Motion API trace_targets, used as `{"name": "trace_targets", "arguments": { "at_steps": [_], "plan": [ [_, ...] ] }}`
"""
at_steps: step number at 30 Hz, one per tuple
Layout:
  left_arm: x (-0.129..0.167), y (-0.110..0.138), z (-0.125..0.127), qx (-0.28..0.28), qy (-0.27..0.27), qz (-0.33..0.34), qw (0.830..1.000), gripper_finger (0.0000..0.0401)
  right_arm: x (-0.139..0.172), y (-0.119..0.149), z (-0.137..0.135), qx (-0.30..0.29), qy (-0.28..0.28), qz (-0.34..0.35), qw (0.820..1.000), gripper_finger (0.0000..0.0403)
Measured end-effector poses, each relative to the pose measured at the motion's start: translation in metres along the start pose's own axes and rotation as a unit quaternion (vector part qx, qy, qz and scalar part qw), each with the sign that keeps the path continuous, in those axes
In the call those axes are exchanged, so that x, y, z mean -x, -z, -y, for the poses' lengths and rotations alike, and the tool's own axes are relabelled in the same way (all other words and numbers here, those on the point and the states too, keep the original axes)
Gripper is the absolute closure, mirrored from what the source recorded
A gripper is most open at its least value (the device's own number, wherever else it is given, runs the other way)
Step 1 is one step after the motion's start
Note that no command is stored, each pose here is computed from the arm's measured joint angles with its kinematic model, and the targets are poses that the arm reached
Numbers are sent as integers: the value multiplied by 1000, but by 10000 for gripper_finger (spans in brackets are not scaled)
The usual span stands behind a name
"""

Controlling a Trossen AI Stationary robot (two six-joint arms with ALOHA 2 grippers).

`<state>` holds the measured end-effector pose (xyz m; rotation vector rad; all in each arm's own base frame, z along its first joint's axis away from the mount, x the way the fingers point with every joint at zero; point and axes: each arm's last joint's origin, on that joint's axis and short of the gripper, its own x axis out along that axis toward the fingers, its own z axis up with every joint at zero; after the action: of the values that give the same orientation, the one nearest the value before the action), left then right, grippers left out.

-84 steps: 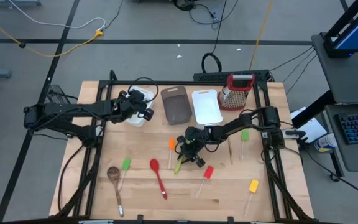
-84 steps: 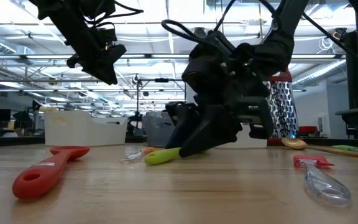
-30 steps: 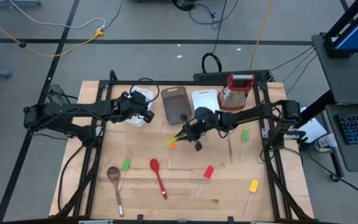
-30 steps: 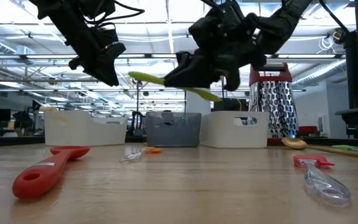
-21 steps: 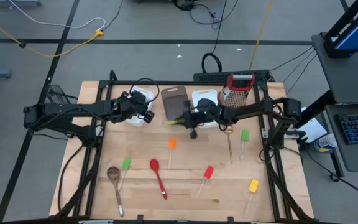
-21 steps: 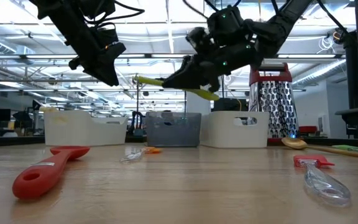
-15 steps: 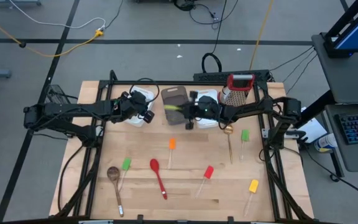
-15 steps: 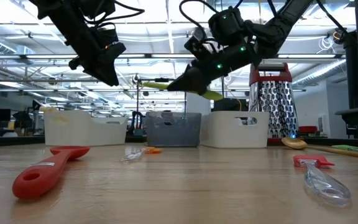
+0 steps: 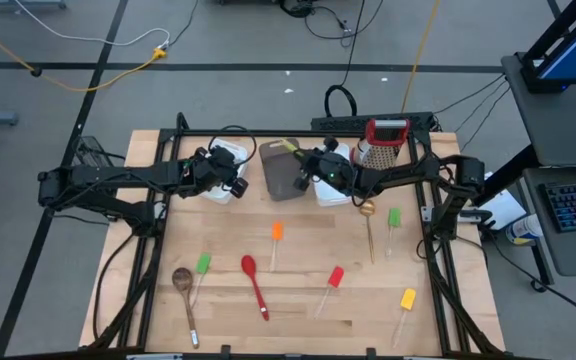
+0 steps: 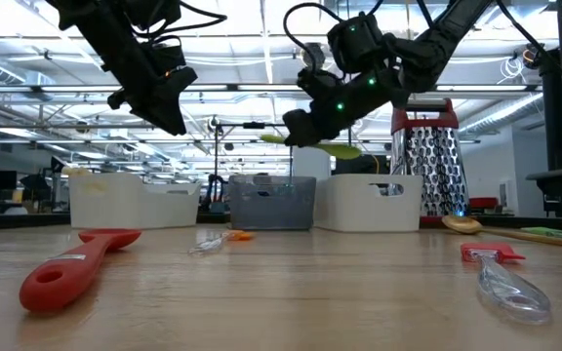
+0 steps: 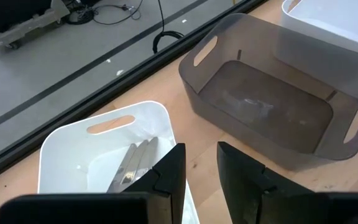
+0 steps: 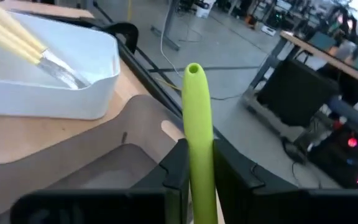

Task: Pick & Place Kitchen Items
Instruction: Put the light green slotted spoon into the right white bin, then put the red slotted spoon into the right white bin

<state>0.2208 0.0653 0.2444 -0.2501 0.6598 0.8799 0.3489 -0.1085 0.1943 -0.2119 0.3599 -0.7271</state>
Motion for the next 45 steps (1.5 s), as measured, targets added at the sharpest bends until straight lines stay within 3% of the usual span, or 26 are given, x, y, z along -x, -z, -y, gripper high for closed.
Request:
{"name": "trace_targets", "arguments": {
  "at_steps": [6, 10, 18, 21, 29, 39, 45],
  "plan": [
    [0, 0, 0, -1, 0, 0, 1000, 304, 2, 33, 10, -48, 15, -39, 998, 358],
    [0, 0, 0, -1, 0, 0, 1000, 304, 7, 48, 17, -76, 24, -26, 997, 358],
    [0, 0, 0, 0, 0, 0, 1000, 304, 11, 70, 28, -93, 39, -43, 994, 358],
    [0, 0, 0, 0, 0, 0, 1000, 304, 13, 77, 26, -92, 11, -54, 994, 358],
    [0, 0, 0, 0, 0, 0, 1000, 304, 14, 82, 25, -90, -2, -61, 994, 353],
    [0, 0, 0, -2, 0, 0, 1000, 304, 14, 83, 25, -79, -2, -64, 995, 281],
    [0, 0, 0, -2, 0, 0, 1000, 304, 17, 69, 21, -57, -7, -9, 998, 257]
  ]
}}
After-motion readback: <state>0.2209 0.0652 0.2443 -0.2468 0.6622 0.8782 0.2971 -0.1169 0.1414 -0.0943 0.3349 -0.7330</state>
